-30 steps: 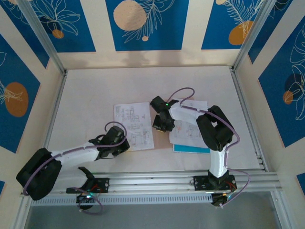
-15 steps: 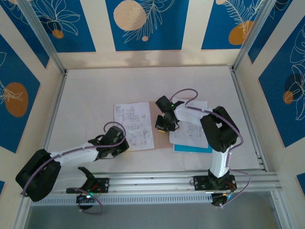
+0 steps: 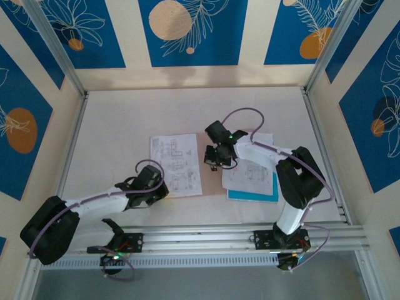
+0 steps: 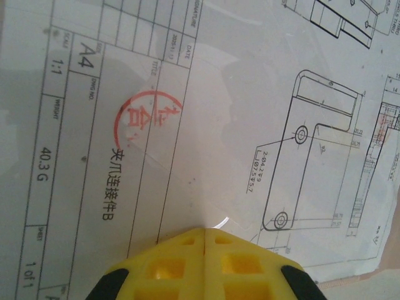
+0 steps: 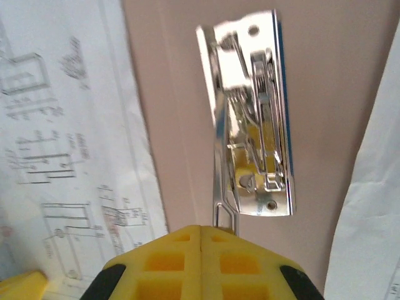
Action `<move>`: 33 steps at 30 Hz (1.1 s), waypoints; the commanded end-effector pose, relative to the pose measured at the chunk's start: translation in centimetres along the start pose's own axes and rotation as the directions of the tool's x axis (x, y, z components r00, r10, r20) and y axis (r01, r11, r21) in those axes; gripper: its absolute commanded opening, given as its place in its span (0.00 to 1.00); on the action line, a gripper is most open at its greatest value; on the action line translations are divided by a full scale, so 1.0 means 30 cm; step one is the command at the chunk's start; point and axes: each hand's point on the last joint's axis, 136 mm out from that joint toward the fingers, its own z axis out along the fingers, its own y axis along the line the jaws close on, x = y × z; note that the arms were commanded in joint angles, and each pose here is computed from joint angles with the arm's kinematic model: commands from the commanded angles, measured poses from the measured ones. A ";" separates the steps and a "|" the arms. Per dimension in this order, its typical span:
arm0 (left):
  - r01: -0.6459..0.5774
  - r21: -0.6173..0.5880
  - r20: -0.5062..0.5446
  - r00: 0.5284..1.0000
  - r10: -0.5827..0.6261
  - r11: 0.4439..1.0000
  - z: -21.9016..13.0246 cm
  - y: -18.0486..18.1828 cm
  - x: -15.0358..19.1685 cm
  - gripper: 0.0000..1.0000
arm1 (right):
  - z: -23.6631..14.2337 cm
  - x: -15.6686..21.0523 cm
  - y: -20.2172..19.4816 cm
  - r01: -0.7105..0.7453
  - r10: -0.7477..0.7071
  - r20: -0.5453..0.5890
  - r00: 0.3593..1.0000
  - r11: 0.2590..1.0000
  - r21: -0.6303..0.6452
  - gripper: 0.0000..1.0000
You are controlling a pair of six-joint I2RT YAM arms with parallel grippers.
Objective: Put the files into the folder
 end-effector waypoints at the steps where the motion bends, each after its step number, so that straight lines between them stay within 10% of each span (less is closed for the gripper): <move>1: 0.008 -0.259 -0.066 0.997 -0.026 0.966 -0.003 0.246 0.081 0.00 | -0.064 -0.003 -0.027 -0.008 0.006 0.033 0.999 0.999 0.047 0.08; 13: -0.001 -0.255 -0.070 0.997 -0.018 0.967 -0.002 0.242 0.078 0.00 | -0.101 0.044 0.033 -0.220 0.229 0.023 0.973 0.954 -0.202 0.64; 33: -0.007 -0.247 -0.074 0.997 -0.011 0.969 -0.008 0.242 0.080 0.00 | 0.038 -0.103 0.183 -0.535 0.517 -0.139 0.845 0.805 -0.258 0.61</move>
